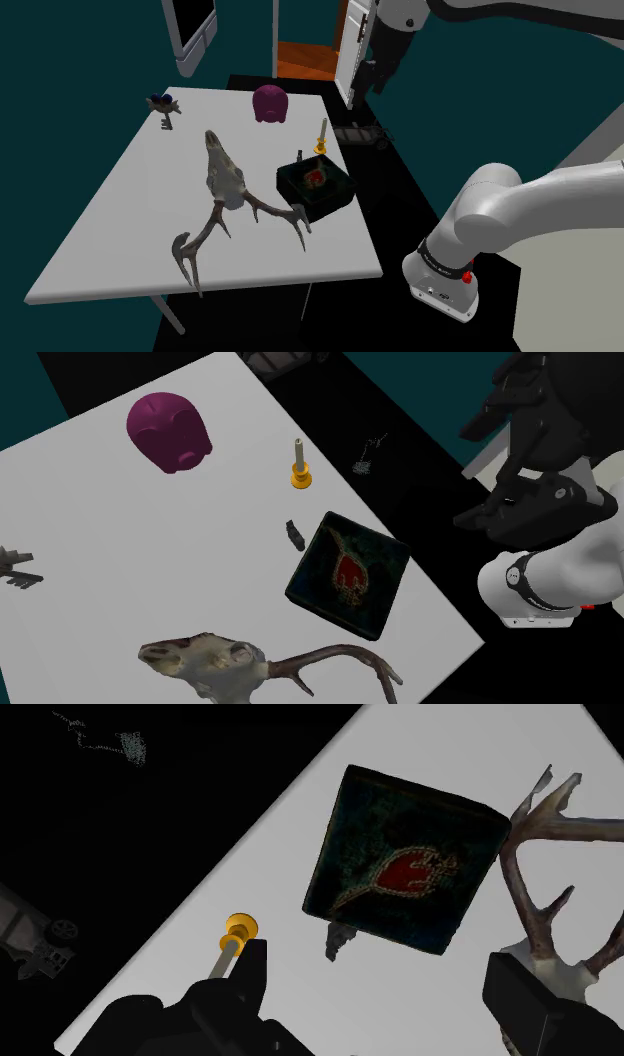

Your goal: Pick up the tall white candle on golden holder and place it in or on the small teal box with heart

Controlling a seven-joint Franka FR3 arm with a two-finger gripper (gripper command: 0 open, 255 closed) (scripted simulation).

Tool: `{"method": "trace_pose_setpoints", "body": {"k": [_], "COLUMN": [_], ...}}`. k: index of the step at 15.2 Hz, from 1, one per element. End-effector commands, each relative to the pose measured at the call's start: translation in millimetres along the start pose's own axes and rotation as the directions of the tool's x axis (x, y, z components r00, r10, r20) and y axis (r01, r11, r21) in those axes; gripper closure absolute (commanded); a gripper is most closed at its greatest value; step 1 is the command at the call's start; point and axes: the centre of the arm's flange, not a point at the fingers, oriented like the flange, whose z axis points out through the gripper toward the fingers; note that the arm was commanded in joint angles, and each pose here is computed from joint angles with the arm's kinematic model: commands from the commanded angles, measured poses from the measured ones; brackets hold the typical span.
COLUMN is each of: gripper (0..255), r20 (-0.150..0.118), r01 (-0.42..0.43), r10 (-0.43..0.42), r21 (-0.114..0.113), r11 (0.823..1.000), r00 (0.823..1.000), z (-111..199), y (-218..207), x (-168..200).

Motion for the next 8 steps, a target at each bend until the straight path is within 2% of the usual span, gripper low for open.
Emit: {"method": "trace_pose_setpoints", "body": {"k": [1,8], "gripper": [0,0], "r20": [0.000,-0.076], "r01": [0.000,0.056], "r10": [0.000,-0.054], "r21": [0.000,0.026], "r11": [1.000,0.998], "r00": [1.000,0.996], "z": [0,75], "y": [0,52], "x": [0,16]}}
